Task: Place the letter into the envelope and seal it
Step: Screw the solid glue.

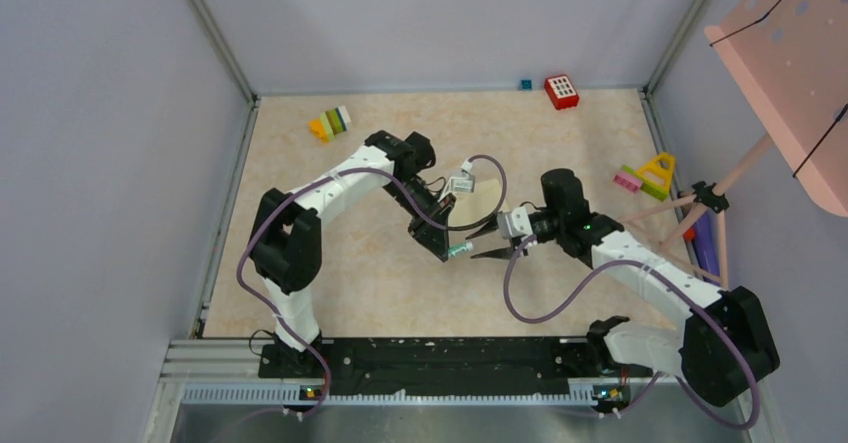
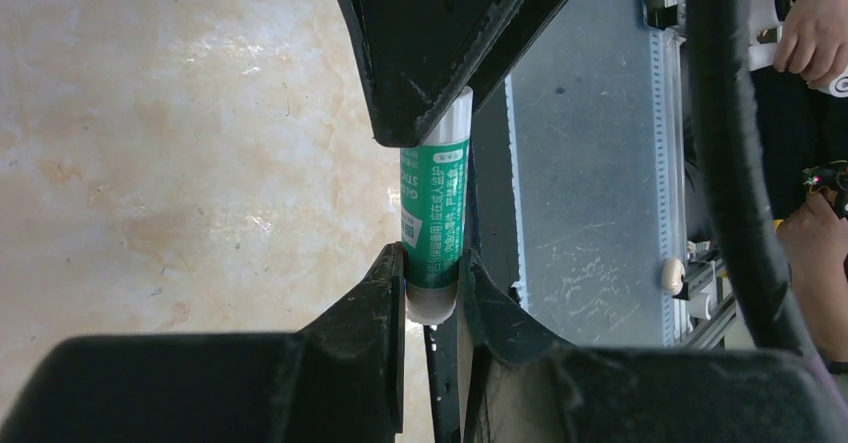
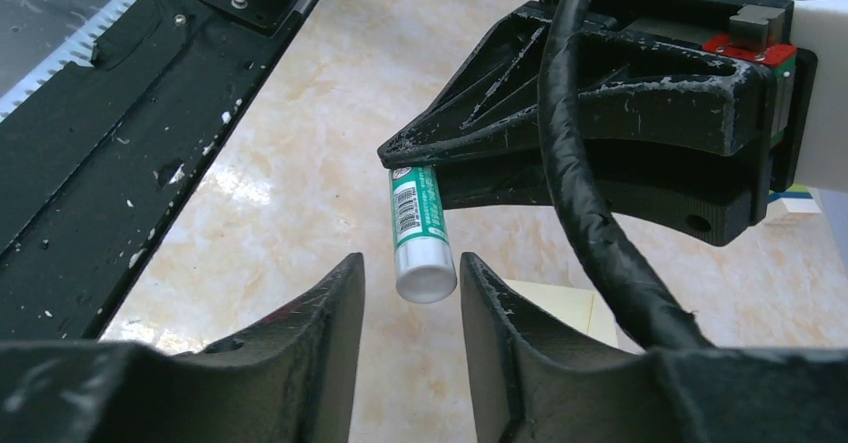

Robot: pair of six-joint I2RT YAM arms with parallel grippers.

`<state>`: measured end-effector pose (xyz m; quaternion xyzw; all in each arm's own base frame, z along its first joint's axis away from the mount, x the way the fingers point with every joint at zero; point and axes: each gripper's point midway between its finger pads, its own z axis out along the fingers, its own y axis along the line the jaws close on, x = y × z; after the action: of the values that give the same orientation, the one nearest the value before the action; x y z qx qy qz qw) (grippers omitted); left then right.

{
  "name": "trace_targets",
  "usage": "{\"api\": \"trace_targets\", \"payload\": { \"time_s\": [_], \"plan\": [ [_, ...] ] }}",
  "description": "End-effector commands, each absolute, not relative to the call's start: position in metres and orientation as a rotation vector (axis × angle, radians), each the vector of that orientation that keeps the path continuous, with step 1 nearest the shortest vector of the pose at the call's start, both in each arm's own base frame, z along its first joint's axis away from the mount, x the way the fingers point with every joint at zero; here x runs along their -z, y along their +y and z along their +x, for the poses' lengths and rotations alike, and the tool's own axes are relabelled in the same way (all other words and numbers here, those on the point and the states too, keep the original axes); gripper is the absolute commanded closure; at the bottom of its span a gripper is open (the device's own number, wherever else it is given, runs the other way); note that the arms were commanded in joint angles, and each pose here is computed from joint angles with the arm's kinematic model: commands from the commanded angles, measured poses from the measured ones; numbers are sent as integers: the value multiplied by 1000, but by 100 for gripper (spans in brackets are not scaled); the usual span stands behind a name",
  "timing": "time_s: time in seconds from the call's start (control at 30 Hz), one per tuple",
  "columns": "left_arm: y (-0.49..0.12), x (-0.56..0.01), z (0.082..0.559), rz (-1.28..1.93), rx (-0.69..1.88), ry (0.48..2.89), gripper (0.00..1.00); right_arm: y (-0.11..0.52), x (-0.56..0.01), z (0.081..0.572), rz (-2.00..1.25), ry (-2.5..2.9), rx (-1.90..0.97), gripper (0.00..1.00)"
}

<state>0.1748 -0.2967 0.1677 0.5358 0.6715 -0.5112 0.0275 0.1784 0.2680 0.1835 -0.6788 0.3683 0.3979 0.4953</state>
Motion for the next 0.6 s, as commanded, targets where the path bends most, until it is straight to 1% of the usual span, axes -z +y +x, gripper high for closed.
{"api": "trace_targets", "payload": {
  "time_s": [0.0,0.03,0.23,0.27,0.3,0.47,0.5,0.57],
  "plan": [
    [-304,-176,169,1688,1617,2013,98,276,-189,174,-1653,825,-973,63],
    [-304,-176,169,1688,1619,2012,98,276,-188,174,-1656,825,-977,65],
    [-305,-173,170,1688,1612,2024,98,277,-189,167,-1667,805,-1012,67],
    [-302,-168,173,1704,1563,2054,98,277,-189,166,-1668,808,-1021,69],
    [-304,-171,173,1688,1589,2038,98,277,-189,165,-1669,810,-1025,71],
    [-306,-162,185,1649,1469,2089,97,278,-190,167,-1658,872,-1066,87],
    [-306,-161,189,1635,1439,2097,97,278,-191,168,-1645,896,-1085,89],
    [-306,-157,196,1608,1370,2117,96,280,-192,169,-1620,951,-1130,90]
  ]
}}
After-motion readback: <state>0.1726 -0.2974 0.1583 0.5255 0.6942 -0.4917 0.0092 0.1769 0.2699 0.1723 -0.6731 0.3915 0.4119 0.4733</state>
